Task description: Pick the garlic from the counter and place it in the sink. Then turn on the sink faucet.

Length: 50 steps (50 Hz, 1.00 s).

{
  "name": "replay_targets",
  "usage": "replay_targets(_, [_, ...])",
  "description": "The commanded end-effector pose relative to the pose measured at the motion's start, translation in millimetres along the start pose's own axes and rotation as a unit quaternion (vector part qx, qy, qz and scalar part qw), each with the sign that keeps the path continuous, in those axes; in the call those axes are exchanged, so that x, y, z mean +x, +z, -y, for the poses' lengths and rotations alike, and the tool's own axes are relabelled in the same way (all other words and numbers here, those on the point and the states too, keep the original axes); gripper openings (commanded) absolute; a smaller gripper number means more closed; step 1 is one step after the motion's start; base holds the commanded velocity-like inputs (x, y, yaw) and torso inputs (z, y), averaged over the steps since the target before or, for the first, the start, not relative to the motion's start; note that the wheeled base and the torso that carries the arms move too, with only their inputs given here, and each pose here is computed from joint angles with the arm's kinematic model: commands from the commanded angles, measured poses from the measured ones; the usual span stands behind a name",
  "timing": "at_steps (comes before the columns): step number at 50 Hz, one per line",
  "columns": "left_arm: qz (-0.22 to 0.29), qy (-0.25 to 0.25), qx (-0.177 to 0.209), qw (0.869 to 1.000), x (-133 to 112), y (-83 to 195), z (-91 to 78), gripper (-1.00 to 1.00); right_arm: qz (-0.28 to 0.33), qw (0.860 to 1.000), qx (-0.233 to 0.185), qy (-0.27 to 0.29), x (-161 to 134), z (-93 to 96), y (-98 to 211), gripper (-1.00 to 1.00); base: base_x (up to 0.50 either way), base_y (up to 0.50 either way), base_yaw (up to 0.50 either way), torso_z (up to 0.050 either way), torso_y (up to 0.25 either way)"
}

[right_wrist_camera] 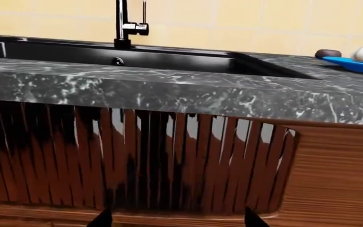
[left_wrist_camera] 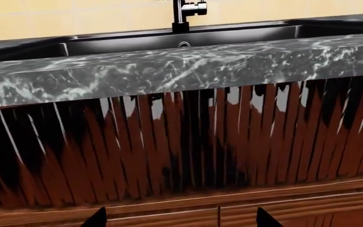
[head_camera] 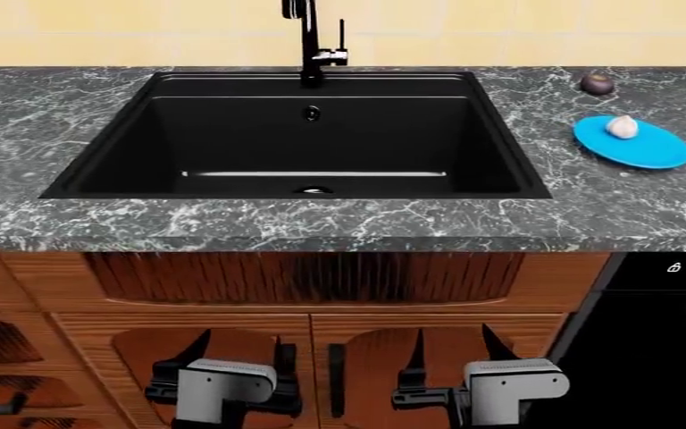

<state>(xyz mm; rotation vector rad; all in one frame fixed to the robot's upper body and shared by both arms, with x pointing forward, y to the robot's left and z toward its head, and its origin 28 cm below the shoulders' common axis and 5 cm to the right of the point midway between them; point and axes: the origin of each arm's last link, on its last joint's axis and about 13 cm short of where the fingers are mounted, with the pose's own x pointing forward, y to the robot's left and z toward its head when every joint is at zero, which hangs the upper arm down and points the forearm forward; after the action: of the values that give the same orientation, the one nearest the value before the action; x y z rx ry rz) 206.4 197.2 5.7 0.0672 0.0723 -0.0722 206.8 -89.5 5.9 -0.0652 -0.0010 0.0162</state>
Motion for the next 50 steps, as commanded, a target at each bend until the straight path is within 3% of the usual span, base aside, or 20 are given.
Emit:
replay_targets(1, [0.01, -0.003, -0.009, 1.0, -2, 2, -1.4, 1.0, 0.001, 1.0, -0.005, 0.001, 0, 0.0, 2, 1.0, 0.0, 0.5, 0.0, 0.05, 0.0])
replay_targets(7, [0.009, -0.003, -0.009, 1.0, -2, 2, -1.6, 1.0, 0.002, 1.0, -0.003, 0.007, -1, -0.6, 0, 1.0, 0.0, 0.47, 0.0, 0.05, 0.0])
replay_targets(30, [-0.002, 0.003, -0.018, 1.0, -3, 14, -3.1, 1.0, 0.001, 1.0, -0.009, -0.002, -3, -0.4, 6, 1.0, 0.0, -0.07, 0.0, 0.05, 0.0])
replay_targets(32, [-0.005, -0.008, -0.027, 1.0, -5, 32, -4.6, 1.0, -0.008, 1.0, -0.016, -0.008, -2, 1.3, 21, 1.0, 0.0, 0.0, 0.0, 0.05, 0.0])
replay_targets(33, [0.017, -0.006, -0.067, 0.998, -1, 65, -13.3, 1.0, 0.0, 1.0, -0.007, -0.003, 4, 5.7, 47, 1.0, 0.0, 0.0, 0.0, 0.05, 0.0])
replay_targets(34, [0.039, -0.03, -0.069, 0.996, -4, 95, -18.8, 1.0, -0.001, 1.0, -0.017, -0.005, 5, 10.9, 67, 1.0, 0.0, 0.0, 0.0, 0.05, 0.0])
replay_targets(35, [0.111, -0.024, -0.11, 0.987, -2, 145, -30.5, 1.0, 0.038, 0.999, 0.001, 0.018, 11, 18.0, 105, 1.0, 0.0, 0.0, 0.0, 0.05, 0.0])
replay_targets(36, [0.131, -0.049, -0.102, 0.985, -12, 168, -28.6, 1.0, 0.02, 1.0, -0.007, 0.019, 9, 20.7, 118, 1.0, 0.0, 0.0, 0.0, 0.0, 0.0])
replay_targets(38, [0.186, -0.044, -0.111, 0.975, -17, 217, -35.7, 1.0, 0.031, 0.999, -0.013, 0.012, 12, 29.3, 160, 1.0, 0.0, 0.0, 0.0, 0.0, 0.0])
replay_targets(40, [0.065, -0.038, -0.056, 0.996, -17, 214, -37.3, 1.0, 0.001, 1.0, -0.015, 0.001, 14, 34.2, 180, 1.0, 0.0, 0.0, 0.0, 0.0, 0.0])
replay_targets(41, [0.038, -0.025, -0.026, 0.999, -18, 217, -40.3, 1.0, 0.013, 1.0, -0.01, -0.005, 13, 36.1, 194, 1.0, 0.0, 0.0, 0.0, 0.0, 0.0])
replay_targets(46, [0.038, -0.014, -0.038, 0.998, -7, 251, -52.3, 1.0, 0.006, 1.0, -0.001, -0.002, 32, 45.4, 236, 1.0, 0.0, 0.0, 0.0, 0.0, 0.0])
replay_targets(49, [0.042, 0.012, -0.01, 0.999, 1, 285, -60.3, 1.0, 0.009, 0.998, -0.006, -0.065, 48, 59.7, 275, 1.0, 0.0, 0.0, 0.0, 0.0, 0.0])
replay_targets(50, [0.038, 0.007, -0.019, 0.999, 2, 293, -61.9, 1.0, 0.009, 1.0, -0.006, -0.022, 47, 55.7, 283, 1.0, 0.0, 0.0, 0.0, 0.0, 0.0])
